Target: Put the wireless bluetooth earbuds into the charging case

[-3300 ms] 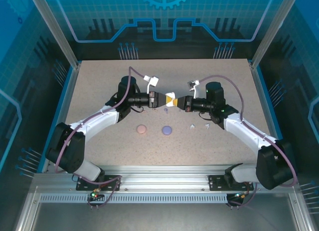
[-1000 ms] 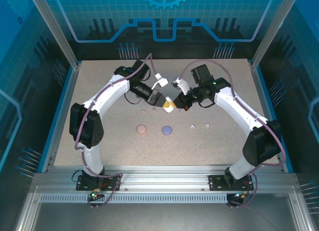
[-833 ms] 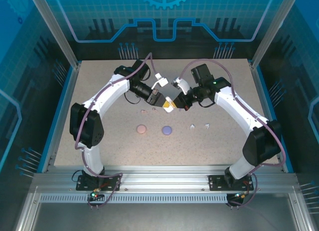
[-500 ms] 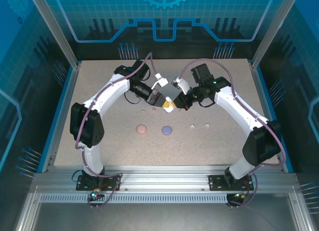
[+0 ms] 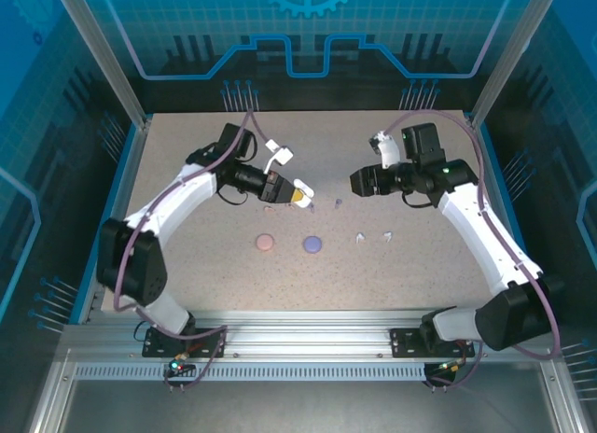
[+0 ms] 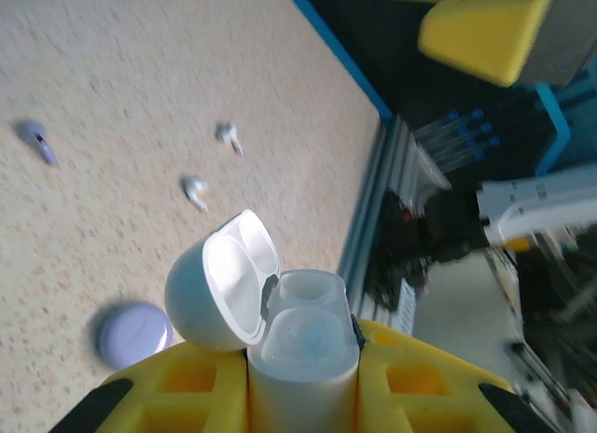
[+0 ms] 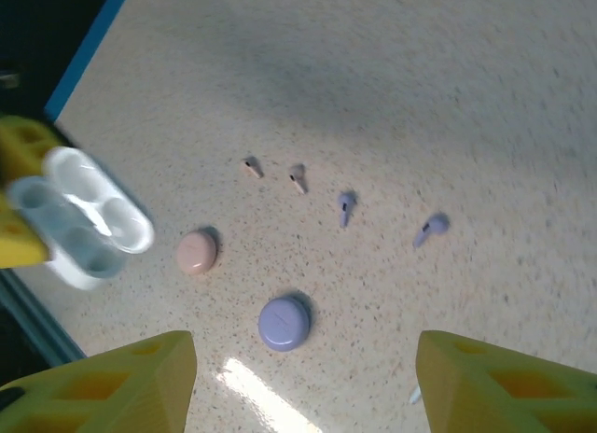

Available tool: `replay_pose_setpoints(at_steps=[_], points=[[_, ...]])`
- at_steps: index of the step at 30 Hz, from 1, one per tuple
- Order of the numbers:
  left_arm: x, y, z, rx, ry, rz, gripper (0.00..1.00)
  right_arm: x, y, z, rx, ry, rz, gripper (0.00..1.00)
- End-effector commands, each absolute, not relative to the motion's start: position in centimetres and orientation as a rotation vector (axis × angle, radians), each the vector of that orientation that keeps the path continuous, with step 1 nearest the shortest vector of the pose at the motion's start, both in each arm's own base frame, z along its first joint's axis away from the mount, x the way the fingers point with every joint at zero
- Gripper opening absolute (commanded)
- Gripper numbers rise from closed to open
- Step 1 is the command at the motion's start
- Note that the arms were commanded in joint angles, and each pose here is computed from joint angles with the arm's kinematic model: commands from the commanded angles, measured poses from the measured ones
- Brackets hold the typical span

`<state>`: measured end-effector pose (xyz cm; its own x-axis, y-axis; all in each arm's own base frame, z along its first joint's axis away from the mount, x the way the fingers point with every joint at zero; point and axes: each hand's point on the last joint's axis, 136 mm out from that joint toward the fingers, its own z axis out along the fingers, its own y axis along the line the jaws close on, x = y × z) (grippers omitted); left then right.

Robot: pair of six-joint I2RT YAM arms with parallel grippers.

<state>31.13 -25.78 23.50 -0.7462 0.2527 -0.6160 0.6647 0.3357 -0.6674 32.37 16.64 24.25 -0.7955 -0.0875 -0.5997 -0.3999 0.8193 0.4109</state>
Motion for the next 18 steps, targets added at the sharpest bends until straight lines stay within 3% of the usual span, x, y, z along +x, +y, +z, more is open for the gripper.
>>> replay_pose_setpoints(at_steps=[1, 11, 18], points=[[33.3, -25.6, 26.4, 0.712, 1.992, -1.258, 0.00, 31.9, 15.0, 18.7, 0.019, 2.639, 0.659, 0.64], [31.8, -24.5, 29.6, 0.611, 1.464, -0.726, 0.00, 30.6, 12.9, 10.0, 0.459, 2.847, 0.248, 0.62], [32.8, -23.8, 31.4, 0.447, 1.399, -0.674, 0.00, 29.0, 13.1, 6.7, 0.760, 2.865, 0.094, 0.62]])
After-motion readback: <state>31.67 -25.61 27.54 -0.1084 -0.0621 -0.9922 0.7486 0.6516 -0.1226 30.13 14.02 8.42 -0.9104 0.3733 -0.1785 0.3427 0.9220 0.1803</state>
